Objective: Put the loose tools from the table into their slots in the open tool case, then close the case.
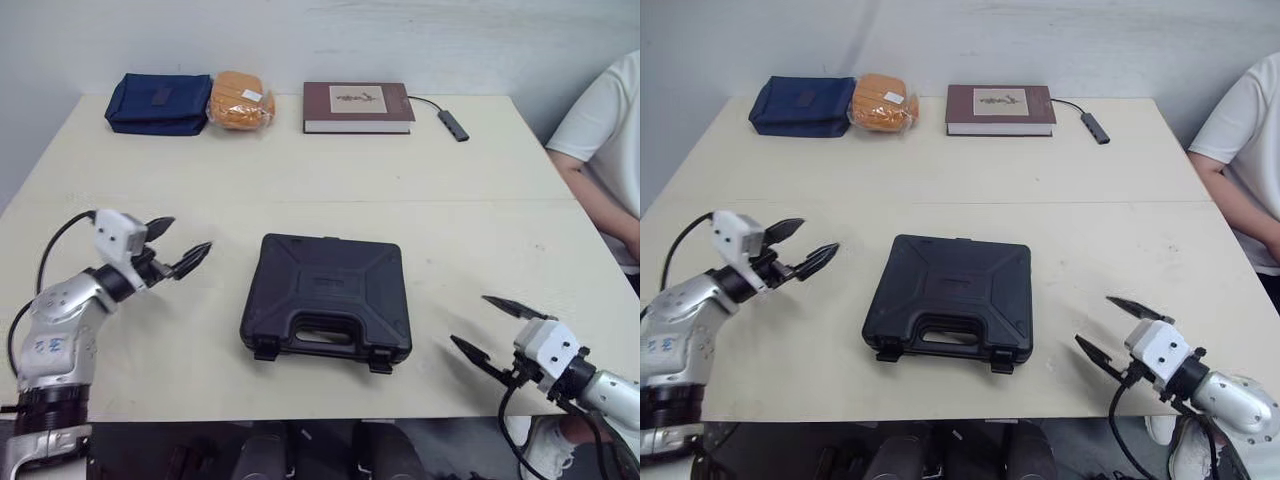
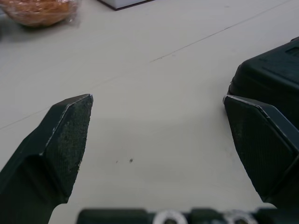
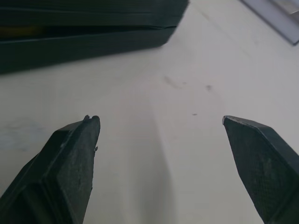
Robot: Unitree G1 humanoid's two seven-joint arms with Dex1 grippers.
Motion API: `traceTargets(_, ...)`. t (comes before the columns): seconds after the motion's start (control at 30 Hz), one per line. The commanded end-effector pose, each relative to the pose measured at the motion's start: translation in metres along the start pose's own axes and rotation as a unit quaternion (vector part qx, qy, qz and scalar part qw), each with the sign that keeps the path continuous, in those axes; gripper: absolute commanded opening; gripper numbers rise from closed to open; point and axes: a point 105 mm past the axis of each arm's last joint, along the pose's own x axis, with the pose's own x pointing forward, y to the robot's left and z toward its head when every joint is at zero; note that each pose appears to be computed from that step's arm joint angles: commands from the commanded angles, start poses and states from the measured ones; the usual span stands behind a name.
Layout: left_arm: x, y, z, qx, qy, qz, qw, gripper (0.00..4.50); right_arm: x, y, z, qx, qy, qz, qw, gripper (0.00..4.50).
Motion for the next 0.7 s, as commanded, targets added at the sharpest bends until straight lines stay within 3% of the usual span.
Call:
traceTargets(0.03,0.025,-0.003,0.006,0.012,-0.004,-0.049,0.999,3.21,0.007,0.021,0.015,0.002,-0.013,0.075,0.997,3.04)
traceTargets(0.23,0.065,-0.003,0.011,0.028,0.005,-0.099,0.995,0.35,0.019,0.040,0.015,-0.009,0.002,0.141,0.990,0.00)
traceTargets(0.27,0.068,-0.003,0.011,0.031,0.005,-0.100,0.994,0.05,0.020,0.041,0.016,-0.014,0.000,0.142,0.990,0.00)
traceTargets(0.53,0.106,-0.030,-0.007,0.032,0.059,-0.167,0.984,0.05,0.034,0.059,0.009,0.009,0.014,0.174,0.985,0.00)
traceTargets(0.7,0.115,-0.036,-0.014,0.027,0.068,-0.164,0.984,0.05,0.041,0.067,0.014,0.018,0.003,0.183,0.983,0.00)
